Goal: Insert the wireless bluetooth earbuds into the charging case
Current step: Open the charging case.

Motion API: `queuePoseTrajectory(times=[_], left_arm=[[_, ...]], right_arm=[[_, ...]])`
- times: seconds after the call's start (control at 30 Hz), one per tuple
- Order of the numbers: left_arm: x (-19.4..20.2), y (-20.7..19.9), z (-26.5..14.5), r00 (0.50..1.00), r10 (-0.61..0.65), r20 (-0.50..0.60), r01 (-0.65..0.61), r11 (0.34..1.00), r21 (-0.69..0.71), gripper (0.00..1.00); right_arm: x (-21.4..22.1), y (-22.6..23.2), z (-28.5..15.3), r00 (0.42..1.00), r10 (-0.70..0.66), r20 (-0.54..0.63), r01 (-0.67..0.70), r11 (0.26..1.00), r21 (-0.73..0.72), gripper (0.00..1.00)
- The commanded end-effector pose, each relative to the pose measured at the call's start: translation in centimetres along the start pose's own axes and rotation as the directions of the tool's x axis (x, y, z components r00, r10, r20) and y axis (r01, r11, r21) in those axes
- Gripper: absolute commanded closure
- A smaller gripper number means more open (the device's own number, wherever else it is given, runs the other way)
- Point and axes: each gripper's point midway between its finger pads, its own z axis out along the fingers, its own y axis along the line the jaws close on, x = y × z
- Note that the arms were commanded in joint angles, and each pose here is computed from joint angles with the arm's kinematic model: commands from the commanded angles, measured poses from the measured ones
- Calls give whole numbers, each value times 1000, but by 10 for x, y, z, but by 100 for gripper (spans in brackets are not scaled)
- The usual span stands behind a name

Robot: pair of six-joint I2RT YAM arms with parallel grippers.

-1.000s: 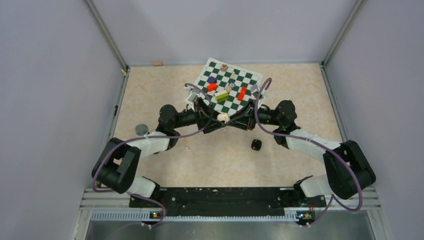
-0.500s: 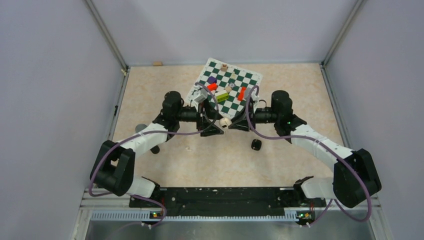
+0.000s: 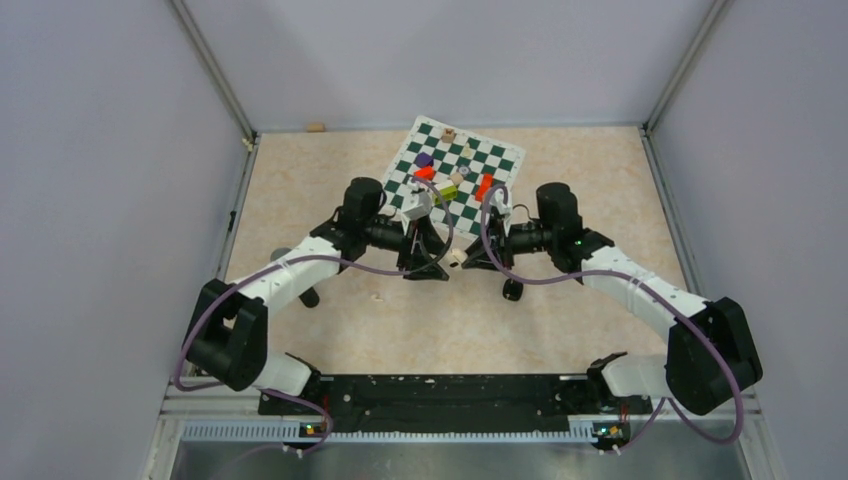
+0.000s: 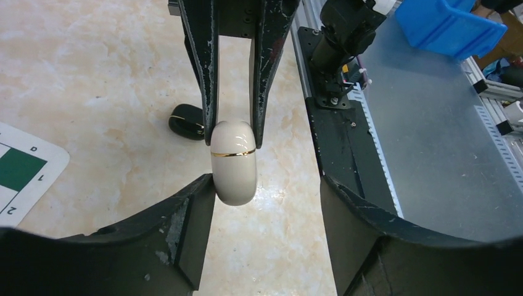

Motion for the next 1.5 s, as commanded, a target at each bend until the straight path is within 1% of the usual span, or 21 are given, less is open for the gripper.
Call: queuePoseTrajectory(times=[0.0,0.07,0.17,0.33,0.57,0.7,0.8,1.2,1.23,1.4,1.43,1.47], left_arm=[[-2,1,6,999,28,-27,-28,999,16,34],[-1,2,8,999,18,-30,-17,1000,15,36],[-1,3,10,999,13,-34,-12,1000,16,43],[0,4,11,999,9,-39,-9,1000,7,48],[-1,6,13,999,-4,-42,4,1000,-5,49],[1,8,14,999,-12,-46,12,1000,-12,53],[2,10,16,999,-16,-49,15,1000,-14,58],[2,11,18,998,-31,-53,31,999,-14,62],[1,12,18,998,-30,-52,29,999,-15,63],[2,12,19,998,-33,-57,33,999,-12,79],[2,11,19,998,-33,-58,32,999,-11,82],[3,12,20,998,-32,-61,31,999,-10,88]], right_arm=[[-22,-8,-1,995,-94,26,94,996,10,100],[-21,-8,-1,995,-92,25,92,996,9,100],[-19,-9,0,996,-91,21,91,996,8,100],[-19,-9,-1,995,-93,21,93,996,8,100],[-17,-8,0,996,-91,18,91,996,4,100],[-17,-8,1,995,-94,17,94,996,4,100],[-17,-8,0,995,-95,16,95,995,5,100],[-12,-7,4,994,-106,1,106,994,1,100],[-13,-7,3,994,-107,1,107,994,0,100],[-14,-7,3,994,-111,3,111,994,2,100],[-13,-7,4,994,-110,2,110,994,2,100],[-14,-6,4,994,-110,3,110,994,1,100]])
